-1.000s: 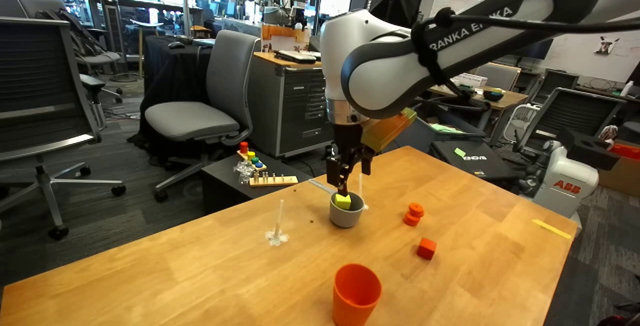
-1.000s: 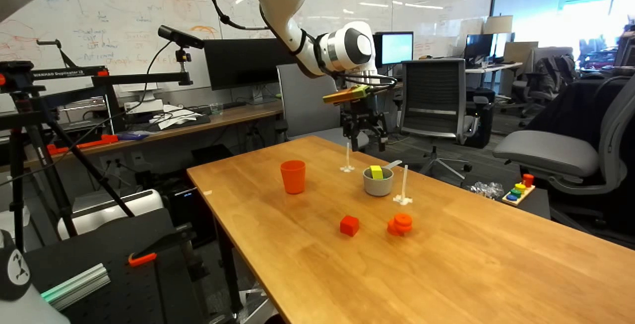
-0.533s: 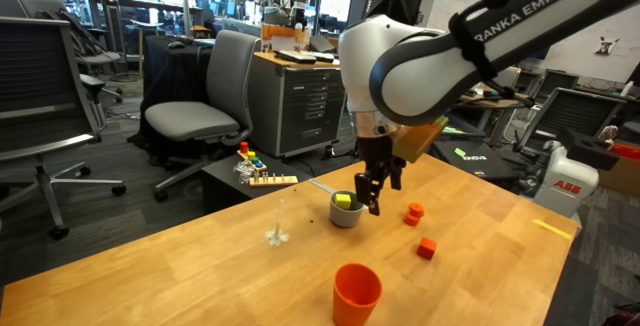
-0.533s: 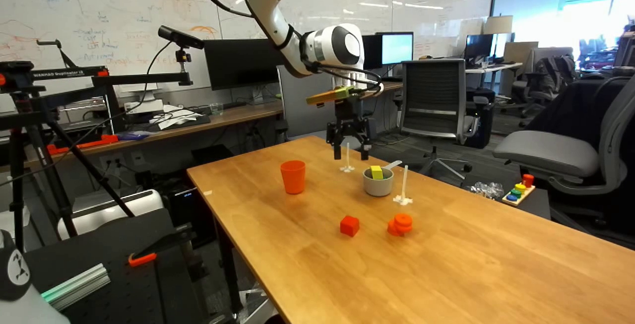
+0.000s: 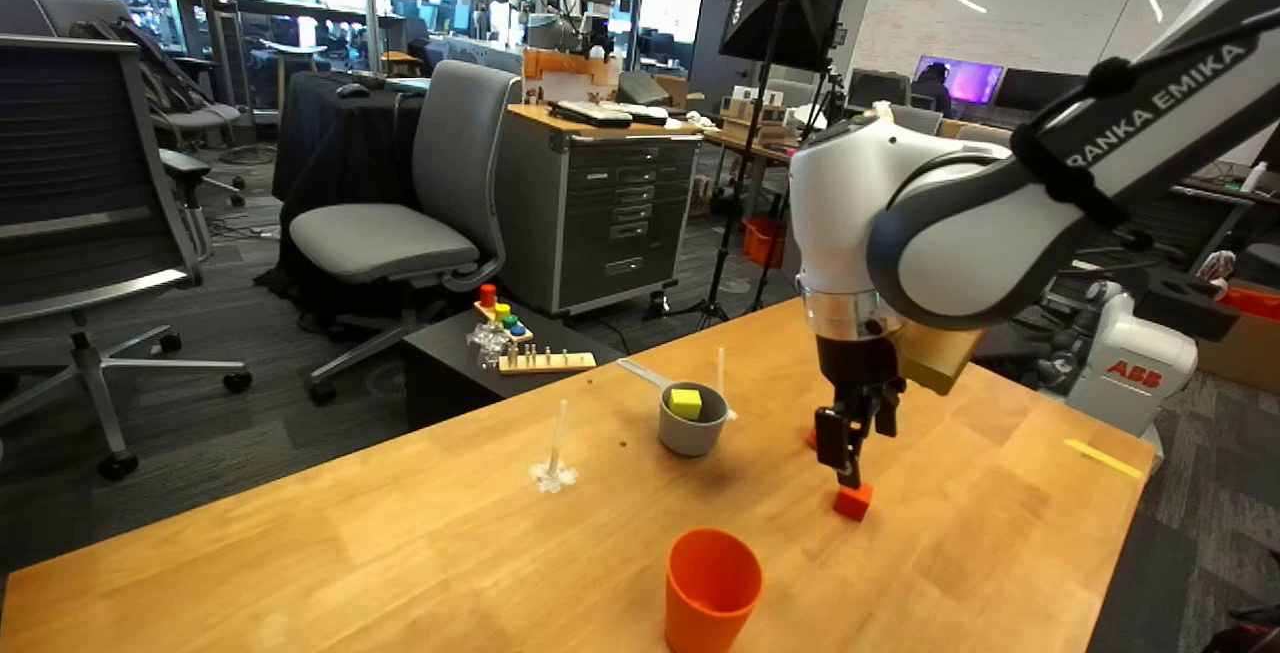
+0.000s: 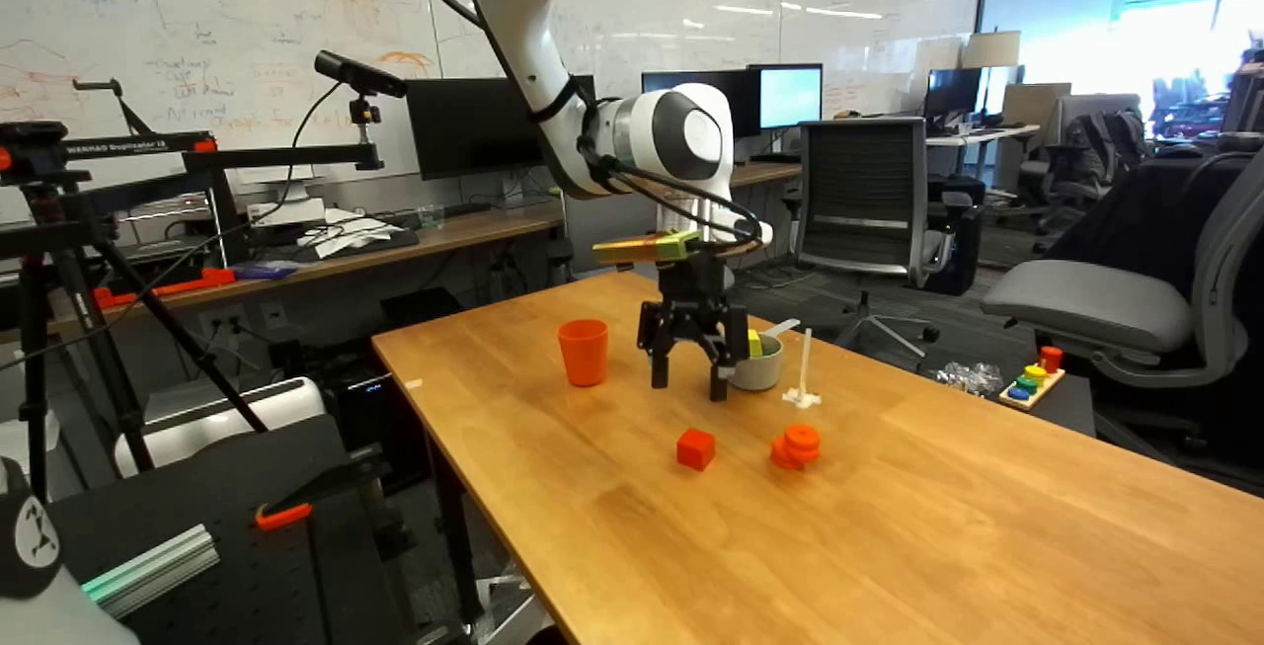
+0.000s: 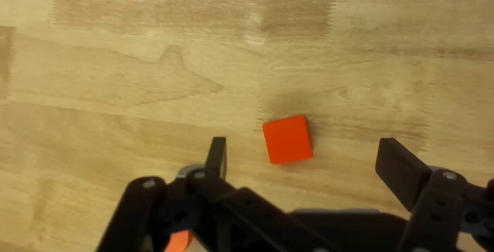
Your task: Put the blocks in the gray cup
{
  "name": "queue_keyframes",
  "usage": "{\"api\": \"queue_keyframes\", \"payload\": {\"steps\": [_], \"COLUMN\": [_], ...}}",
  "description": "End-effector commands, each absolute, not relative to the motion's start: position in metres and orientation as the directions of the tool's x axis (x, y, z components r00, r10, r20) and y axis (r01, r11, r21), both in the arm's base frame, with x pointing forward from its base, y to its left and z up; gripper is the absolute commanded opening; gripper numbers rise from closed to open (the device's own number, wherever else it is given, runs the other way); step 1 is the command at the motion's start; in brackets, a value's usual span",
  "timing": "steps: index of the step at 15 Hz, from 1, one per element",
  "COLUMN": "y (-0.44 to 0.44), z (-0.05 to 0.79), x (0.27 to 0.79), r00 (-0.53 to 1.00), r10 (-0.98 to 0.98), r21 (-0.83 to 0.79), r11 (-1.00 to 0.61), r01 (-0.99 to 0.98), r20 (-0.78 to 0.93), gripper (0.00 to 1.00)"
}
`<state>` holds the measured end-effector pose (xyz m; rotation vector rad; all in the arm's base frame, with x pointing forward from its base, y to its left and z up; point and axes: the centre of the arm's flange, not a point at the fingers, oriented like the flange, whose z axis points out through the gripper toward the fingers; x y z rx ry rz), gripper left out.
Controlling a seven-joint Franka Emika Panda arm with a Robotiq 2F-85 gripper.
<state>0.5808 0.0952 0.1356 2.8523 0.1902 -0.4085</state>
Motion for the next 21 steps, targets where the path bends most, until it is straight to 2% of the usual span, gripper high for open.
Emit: {"api": "queue_keyframes", "payload": {"steps": [1, 6, 16, 17, 18, 21], "y": [0.074, 0.075, 0.072, 0.071, 0.069, 0.063], "z": [0.125, 0.114, 0.092, 0.09, 0.088, 0.083], "x": [0.552, 0.552, 0.559, 0.56, 0.56, 0.56], "r00": [0.96, 0.961, 0.944, 0.945, 0.944, 0.944], "r10": [0.141, 0.208, 0.275, 0.274, 0.274, 0.273], "r21": [0.179, 0.139, 0.073, 0.072, 0.065, 0.048], "r11": [-0.966, -0.962, -0.954, -0.954, -0.955, -0.957], "r01": [0.187, 0.235, 0.292, 0.29, 0.29, 0.286], "r20": [-0.243, -0.185, -0.18, -0.18, -0.181, -0.184], "gripper": [1.0, 1.0, 1.0, 0.75, 0.74, 0.5]}}
